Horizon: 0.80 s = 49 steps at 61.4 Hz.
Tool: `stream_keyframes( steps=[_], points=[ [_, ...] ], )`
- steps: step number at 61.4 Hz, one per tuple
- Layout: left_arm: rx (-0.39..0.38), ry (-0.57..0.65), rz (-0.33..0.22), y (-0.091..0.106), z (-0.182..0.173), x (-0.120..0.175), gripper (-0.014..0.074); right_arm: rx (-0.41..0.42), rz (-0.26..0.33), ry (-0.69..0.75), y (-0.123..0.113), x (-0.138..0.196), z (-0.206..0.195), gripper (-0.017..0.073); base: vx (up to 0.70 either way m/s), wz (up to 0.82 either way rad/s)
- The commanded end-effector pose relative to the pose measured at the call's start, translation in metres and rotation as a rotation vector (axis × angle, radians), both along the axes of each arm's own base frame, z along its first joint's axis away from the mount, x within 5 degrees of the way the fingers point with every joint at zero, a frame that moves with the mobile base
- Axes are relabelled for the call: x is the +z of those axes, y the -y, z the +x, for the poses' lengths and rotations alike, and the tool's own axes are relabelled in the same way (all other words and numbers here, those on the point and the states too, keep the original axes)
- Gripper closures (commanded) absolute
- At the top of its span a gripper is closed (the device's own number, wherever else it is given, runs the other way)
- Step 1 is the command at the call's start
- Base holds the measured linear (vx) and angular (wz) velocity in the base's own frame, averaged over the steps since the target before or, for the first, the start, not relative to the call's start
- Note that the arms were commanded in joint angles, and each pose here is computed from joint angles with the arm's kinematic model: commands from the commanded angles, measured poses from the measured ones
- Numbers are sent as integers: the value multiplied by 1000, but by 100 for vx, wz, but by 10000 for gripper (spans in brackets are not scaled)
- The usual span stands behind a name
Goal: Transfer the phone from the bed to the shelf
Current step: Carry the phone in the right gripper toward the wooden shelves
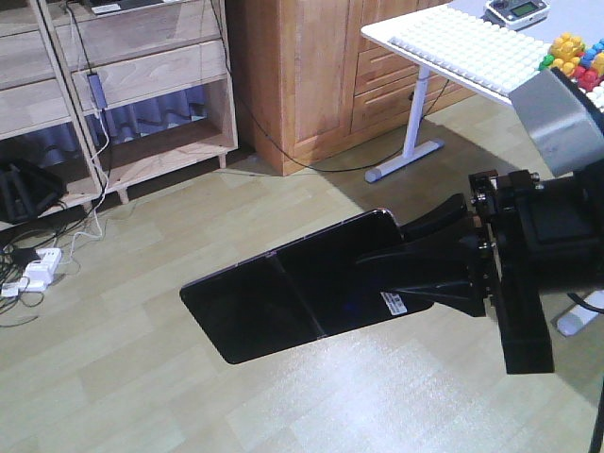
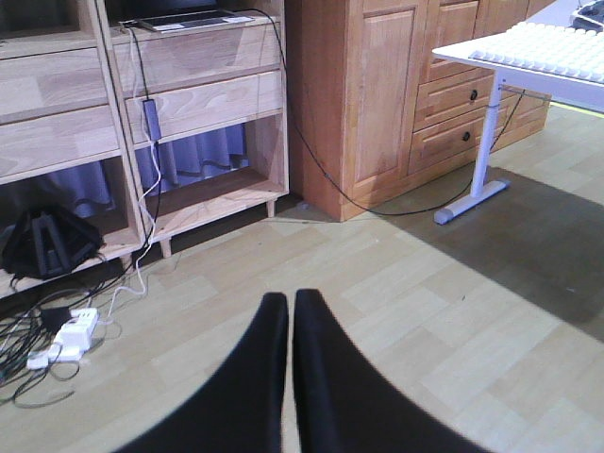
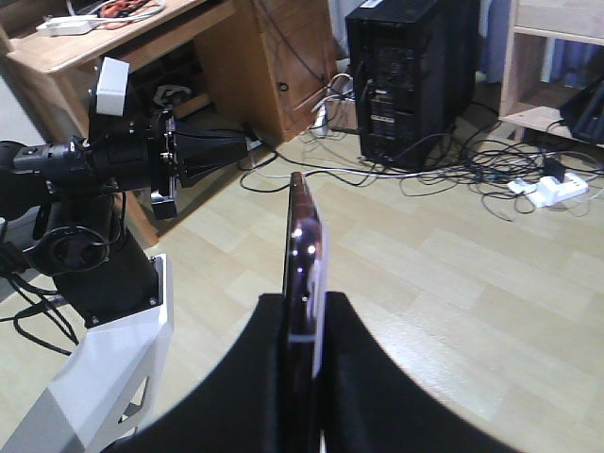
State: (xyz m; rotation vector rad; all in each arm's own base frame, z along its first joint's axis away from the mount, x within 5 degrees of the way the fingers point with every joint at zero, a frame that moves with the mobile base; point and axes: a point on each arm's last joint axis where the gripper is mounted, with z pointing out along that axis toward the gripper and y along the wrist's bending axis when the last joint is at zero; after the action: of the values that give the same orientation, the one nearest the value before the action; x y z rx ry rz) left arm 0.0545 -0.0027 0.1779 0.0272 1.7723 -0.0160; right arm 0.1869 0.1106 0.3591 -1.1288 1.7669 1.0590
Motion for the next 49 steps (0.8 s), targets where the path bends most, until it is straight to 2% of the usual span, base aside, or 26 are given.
stream_keyframes(
  steps=[1, 49],
  points=[
    [7, 75, -11, -1, 1, 6, 593, 57, 104, 9, -2, 19, -10, 560, 33, -4],
    [7, 75, -11, -1, 1, 6, 593, 57, 104, 9, -2, 19, -10, 560, 36, -3]
  ],
)
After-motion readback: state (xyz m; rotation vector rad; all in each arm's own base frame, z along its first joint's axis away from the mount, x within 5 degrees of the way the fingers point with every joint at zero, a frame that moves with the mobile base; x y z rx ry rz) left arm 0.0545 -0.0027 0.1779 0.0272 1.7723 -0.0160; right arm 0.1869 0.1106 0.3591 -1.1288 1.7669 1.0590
